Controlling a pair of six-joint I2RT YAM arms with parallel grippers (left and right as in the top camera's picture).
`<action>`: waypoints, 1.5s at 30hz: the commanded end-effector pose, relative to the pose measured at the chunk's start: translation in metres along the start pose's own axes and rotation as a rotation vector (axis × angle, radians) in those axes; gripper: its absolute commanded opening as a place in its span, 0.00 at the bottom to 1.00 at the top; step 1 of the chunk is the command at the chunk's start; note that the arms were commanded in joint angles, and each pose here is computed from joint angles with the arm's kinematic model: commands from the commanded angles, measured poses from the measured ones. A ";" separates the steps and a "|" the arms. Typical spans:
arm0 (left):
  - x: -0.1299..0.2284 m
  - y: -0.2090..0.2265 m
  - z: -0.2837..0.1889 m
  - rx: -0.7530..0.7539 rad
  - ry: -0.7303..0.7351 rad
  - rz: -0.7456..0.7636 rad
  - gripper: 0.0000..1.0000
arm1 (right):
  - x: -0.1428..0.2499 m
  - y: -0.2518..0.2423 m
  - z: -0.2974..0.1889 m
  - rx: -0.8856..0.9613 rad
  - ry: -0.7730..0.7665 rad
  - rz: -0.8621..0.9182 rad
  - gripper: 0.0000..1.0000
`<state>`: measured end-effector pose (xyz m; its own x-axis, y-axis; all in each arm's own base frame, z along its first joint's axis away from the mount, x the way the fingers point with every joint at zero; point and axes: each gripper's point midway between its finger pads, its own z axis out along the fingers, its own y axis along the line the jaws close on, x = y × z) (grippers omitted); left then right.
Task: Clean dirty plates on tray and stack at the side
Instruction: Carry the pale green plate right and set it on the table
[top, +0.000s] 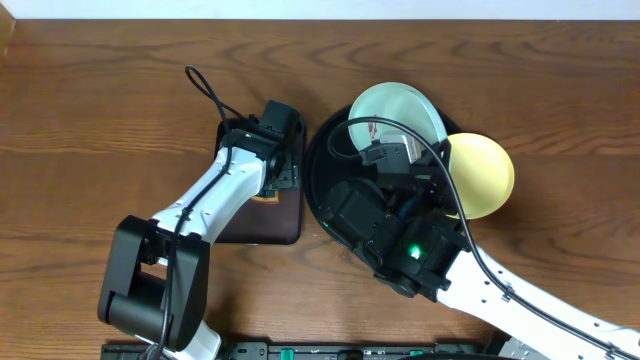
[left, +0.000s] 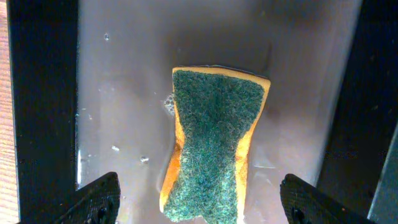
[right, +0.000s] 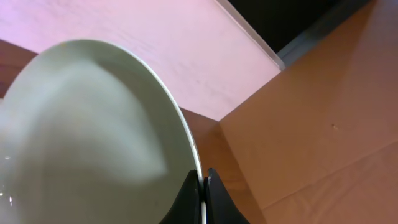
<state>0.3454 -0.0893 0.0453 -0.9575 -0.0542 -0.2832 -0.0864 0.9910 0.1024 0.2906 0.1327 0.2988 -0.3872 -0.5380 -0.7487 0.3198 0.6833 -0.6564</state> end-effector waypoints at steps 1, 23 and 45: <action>0.000 0.003 -0.001 -0.011 -0.004 0.005 0.83 | -0.010 -0.016 -0.002 0.054 -0.022 0.042 0.01; 0.000 0.003 -0.001 -0.011 -0.004 0.005 0.83 | 0.064 0.080 0.068 -0.825 0.577 0.499 0.01; 0.000 0.003 -0.001 -0.011 -0.004 0.005 0.83 | 0.307 -0.155 0.238 -0.103 0.850 1.169 0.01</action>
<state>0.3455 -0.0894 0.0453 -0.9575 -0.0539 -0.2835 -0.0861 0.9910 0.1023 0.3251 -0.2452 0.1749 -0.3240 0.7545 -0.5708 0.7250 0.5857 0.3626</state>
